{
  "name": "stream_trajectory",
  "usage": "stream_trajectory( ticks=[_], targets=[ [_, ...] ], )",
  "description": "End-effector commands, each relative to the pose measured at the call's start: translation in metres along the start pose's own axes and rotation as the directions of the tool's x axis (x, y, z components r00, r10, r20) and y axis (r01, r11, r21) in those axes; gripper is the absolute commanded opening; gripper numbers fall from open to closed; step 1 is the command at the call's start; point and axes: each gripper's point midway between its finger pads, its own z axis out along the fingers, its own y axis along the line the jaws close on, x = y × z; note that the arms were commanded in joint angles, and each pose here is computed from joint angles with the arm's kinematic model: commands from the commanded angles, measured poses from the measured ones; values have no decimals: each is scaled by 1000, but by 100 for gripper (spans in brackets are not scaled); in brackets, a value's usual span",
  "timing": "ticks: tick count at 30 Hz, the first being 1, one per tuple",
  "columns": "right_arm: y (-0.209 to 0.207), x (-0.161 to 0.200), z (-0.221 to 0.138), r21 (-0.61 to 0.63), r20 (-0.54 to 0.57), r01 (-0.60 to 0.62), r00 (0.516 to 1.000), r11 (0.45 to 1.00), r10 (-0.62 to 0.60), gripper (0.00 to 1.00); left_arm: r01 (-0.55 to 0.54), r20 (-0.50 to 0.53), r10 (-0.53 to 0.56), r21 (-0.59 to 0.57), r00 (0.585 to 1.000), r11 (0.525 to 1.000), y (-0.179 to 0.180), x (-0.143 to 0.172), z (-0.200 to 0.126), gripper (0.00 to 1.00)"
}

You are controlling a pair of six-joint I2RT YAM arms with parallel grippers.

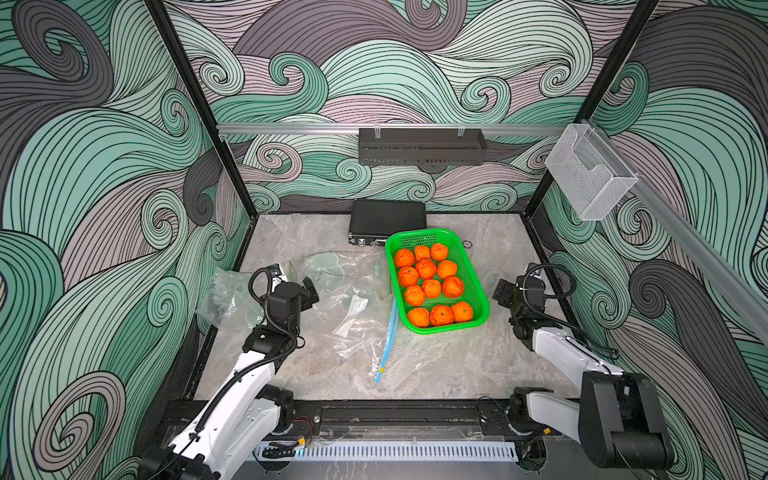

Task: Open the zip-top bag and take out the orange
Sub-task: Reset both arms

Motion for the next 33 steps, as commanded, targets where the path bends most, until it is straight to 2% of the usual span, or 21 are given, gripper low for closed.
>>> stream_trajectory(
  ticks=[1,7,10,12,14,16,18,19,21,23,25,26,28,30,33],
  targets=[
    [3,-24,7,-4,119,-13,993,1000,13,90,-77,166,90,-87,982,993,10,-31,2,99],
    [17,-35,15,-65,182,12,983,998,0,90,-197,93,210,-133,973,971,11,-7,39,99],
    [25,-34,21,-98,242,27,970,995,-3,91,-233,79,244,-120,967,965,8,3,59,99],
    [34,-30,22,-129,201,65,979,990,-38,91,-254,83,260,-79,962,964,3,6,71,99],
    [43,-29,21,-168,225,96,973,981,-57,90,-283,92,285,-40,954,958,-4,5,78,98],
    [49,-16,24,-185,233,128,969,974,-83,90,-242,86,240,7,967,970,-5,6,86,98],
    [53,-21,21,-204,305,134,950,970,-67,91,-200,106,191,85,976,976,-6,14,94,97],
    [53,-15,22,-205,257,137,963,969,-82,91,-188,89,179,107,980,976,-4,28,103,97],
    [53,-21,24,-204,276,131,958,970,-71,91,-198,157,176,134,972,971,-8,25,112,98],
    [57,-18,29,-211,243,143,966,967,-90,95,-196,95,184,146,978,970,-9,29,115,98],
    [59,-19,30,-213,241,150,966,965,-97,99,-166,-30,171,119,985,979,-3,32,124,98],
    [59,-19,30,-211,243,149,965,966,-95,100,-164,-46,171,118,984,979,-3,31,129,97],
    [59,-19,30,-213,237,151,966,965,-99,100,-176,10,177,185,984,967,-8,30,127,99],
    [59,-19,30,-211,239,150,966,966,-98,100,-176,42,171,188,984,966,-8,30,127,99],
    [60,-19,28,-214,247,157,964,964,-102,100,-174,28,172,187,985,967,-7,30,127,99]
  ],
)
